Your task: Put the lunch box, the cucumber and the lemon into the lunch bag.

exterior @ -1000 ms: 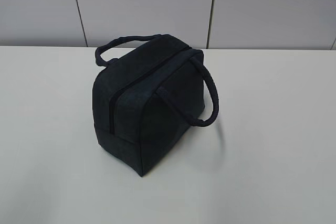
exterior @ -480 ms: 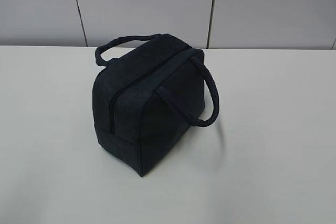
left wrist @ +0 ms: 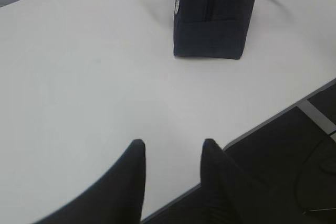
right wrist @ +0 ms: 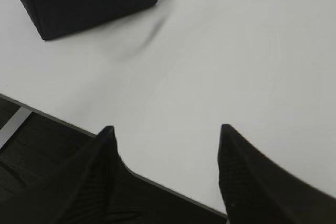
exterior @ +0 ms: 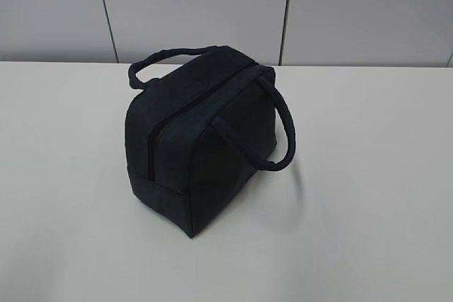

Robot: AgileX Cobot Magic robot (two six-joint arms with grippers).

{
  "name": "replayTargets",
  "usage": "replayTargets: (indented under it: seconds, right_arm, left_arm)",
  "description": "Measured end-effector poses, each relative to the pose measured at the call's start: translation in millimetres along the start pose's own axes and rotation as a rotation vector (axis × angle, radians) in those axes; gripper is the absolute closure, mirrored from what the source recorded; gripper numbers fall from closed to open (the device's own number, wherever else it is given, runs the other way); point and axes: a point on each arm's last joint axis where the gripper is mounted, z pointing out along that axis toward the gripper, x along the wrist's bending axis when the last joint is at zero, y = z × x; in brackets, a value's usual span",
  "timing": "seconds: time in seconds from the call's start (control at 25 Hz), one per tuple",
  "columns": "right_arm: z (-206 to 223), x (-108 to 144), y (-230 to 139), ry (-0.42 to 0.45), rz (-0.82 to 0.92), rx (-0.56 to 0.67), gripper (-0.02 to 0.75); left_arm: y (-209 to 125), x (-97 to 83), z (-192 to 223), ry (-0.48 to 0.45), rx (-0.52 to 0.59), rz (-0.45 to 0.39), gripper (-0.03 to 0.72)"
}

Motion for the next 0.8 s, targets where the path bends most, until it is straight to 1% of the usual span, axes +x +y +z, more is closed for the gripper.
replayTargets:
  seconds: [0.16, 0.24, 0.28, 0.4, 0.52, 0.6, 0.8]
  right_arm:
    - [0.0, -0.6, 0.0, -0.006, -0.003, 0.0, 0.284]
    - [0.1, -0.6, 0.1, -0.018, 0.003, 0.001, 0.284]
    - [0.3, -0.5, 0.2, -0.031, 0.011, 0.002, 0.284]
    - [1.0, 0.1, 0.7, -0.084, 0.045, 0.007, 0.284]
    - [1.8, 0.7, 1.2, -0.144, 0.082, 0.012, 0.284]
    - [2.2, 0.9, 1.5, -0.171, 0.099, 0.014, 0.284]
    - [2.3, 1.0, 1.6, -0.179, 0.104, 0.015, 0.284]
  left_arm:
    - [0.2, 0.0, 0.0, 0.003, -0.002, -0.003, 0.449]
    - [0.2, -0.1, 0.0, 0.028, 0.0, -0.017, 0.449]
    - [0.2, -0.3, 0.0, 0.048, 0.001, -0.029, 0.449]
    - [0.5, -1.2, 0.0, 0.151, 0.007, -0.091, 0.449]
    - [0.7, -2.5, 0.3, 0.222, 0.011, -0.143, 0.449]
    - [1.0, -3.8, 0.6, 0.235, 0.01, -0.164, 0.449]
    - [1.5, -5.3, 1.1, 0.248, 0.008, -0.189, 0.449]
